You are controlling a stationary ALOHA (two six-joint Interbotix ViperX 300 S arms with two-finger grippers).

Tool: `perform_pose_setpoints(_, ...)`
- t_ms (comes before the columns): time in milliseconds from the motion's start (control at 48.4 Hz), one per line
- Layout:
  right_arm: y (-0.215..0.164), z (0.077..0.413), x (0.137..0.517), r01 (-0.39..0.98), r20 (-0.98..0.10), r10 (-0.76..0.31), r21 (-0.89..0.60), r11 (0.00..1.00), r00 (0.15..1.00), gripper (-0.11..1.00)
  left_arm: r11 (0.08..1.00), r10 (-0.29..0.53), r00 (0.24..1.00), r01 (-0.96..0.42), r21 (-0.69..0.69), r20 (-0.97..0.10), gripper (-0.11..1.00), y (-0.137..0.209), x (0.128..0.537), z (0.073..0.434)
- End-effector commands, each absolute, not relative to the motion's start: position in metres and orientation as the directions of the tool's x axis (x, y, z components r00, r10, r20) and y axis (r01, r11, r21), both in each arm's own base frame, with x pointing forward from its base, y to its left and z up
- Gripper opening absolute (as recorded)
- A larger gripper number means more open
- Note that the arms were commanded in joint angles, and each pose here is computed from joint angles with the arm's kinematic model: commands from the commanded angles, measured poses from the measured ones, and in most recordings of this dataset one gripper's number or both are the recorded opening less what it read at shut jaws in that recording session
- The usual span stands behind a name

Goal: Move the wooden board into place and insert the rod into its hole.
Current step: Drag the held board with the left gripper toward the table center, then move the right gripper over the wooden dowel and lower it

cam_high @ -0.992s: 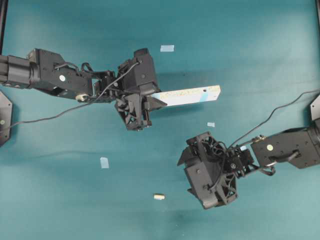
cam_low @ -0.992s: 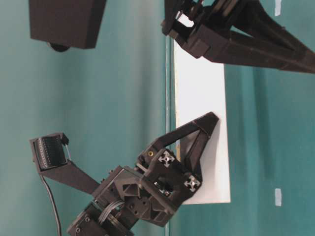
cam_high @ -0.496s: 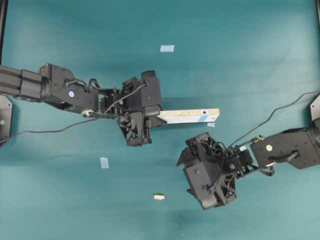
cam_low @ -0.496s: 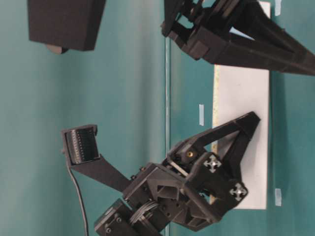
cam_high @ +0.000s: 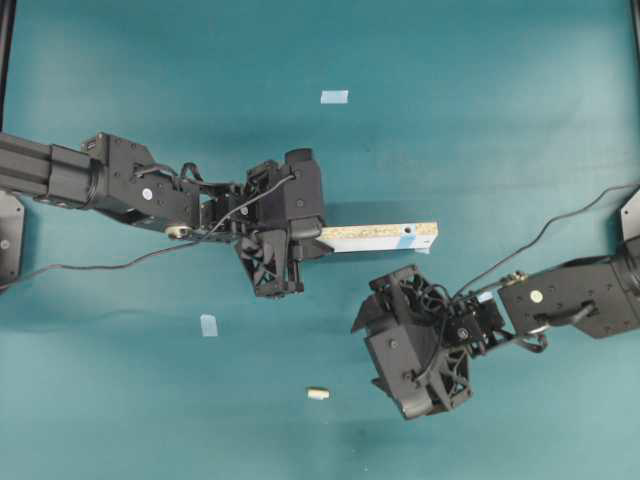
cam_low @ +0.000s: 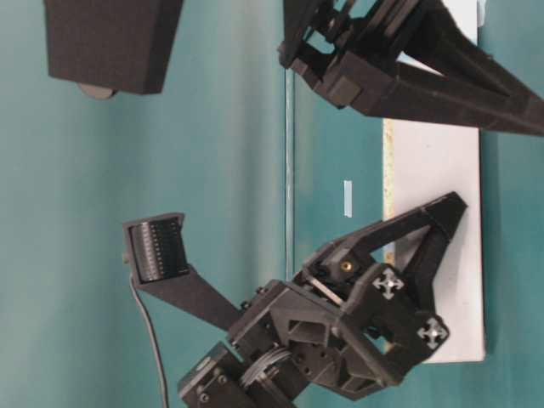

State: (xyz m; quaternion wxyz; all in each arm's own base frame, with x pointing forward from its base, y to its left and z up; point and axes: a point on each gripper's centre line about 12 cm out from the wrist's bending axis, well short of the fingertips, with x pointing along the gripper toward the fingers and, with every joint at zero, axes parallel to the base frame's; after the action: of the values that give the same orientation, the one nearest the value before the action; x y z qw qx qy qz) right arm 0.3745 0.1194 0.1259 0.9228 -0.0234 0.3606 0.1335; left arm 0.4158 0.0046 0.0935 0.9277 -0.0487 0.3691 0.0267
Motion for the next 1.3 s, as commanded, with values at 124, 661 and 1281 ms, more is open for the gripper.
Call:
perform_pose_setpoints(124, 0.123, 0.137, 0.38, -0.269, -0.642, 0.241, 0.055, 0.962, 0.728, 0.94, 0.994, 0.013, 0.738, -0.082, -0.071, -0.675, 0.21, 0.004, 0.421, 0.09)
perform_pose_setpoints(661, 0.123, 0.137, 0.38, -0.269, -0.642, 0.241, 0.055, 0.962, 0.728, 0.94, 0.994, 0.013, 0.746, -0.079, -0.069, -0.666, 0.22, 0.004, 0.423, 0.095)
perform_pose_setpoints(1281, 0.123, 0.143, 0.381, -0.269, -0.633, 0.242, 0.055, 0.962, 0.735, 0.94, 0.995, 0.002, 0.753, -0.069, -0.076, -0.658, 0.57, 0.0, 0.417, 0.131)
